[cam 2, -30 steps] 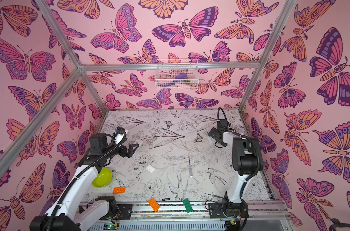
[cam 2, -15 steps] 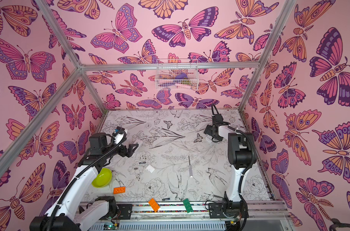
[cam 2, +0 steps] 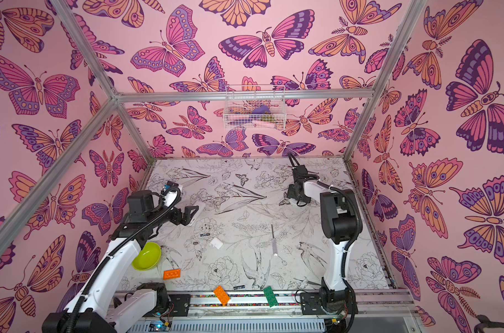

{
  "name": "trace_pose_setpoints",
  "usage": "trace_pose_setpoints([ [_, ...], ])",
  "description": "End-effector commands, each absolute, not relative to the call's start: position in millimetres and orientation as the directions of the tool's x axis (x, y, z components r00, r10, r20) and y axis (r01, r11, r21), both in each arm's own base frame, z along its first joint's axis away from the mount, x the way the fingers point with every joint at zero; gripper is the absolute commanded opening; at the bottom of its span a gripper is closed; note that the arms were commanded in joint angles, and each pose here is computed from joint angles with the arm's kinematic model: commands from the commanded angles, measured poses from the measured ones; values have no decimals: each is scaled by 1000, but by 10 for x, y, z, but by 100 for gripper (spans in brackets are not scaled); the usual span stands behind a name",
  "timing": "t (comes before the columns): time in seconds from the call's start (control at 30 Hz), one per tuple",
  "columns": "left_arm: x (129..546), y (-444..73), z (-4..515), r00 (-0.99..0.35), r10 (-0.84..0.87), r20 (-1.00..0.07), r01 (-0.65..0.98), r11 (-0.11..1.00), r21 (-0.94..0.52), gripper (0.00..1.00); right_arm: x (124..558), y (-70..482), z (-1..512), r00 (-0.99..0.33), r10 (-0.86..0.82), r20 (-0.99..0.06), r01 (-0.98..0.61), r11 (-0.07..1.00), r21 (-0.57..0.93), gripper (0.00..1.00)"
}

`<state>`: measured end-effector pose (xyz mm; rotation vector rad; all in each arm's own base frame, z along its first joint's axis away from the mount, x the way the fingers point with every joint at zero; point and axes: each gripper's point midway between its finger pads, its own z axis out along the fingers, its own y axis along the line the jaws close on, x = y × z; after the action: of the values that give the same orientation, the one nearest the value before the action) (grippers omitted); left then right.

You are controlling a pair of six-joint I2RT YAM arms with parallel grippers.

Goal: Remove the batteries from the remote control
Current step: 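Lift the AC remote with the right gripper and carry it toward the left gripper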

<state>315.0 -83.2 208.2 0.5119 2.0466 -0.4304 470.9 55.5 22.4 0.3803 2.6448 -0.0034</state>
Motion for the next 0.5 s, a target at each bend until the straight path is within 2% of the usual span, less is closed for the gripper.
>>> trace_pose_setpoints([
  [0.0,3150,-790,2110,-455,189,-870,506,859,-78,100,4592,507,213,-865,251,-434,269,963,20,67],
  [0.13,3145,-796,2161,-451,179,-874,506,859,-84,100,4530,526,187,-874,249,-417,260,965,31,63],
  [0.23,3139,-794,2096,-450,196,-871,512,856,-72,100,4499,559,179,-882,242,-404,245,968,45,54],
  [0.33,3141,-800,2135,-451,184,-873,510,856,-83,100,4456,583,183,-887,236,-397,234,971,54,53],
  [0.47,3139,-792,2016,-445,210,-870,518,853,-59,100,4497,737,323,-882,187,-432,150,982,118,36],
])
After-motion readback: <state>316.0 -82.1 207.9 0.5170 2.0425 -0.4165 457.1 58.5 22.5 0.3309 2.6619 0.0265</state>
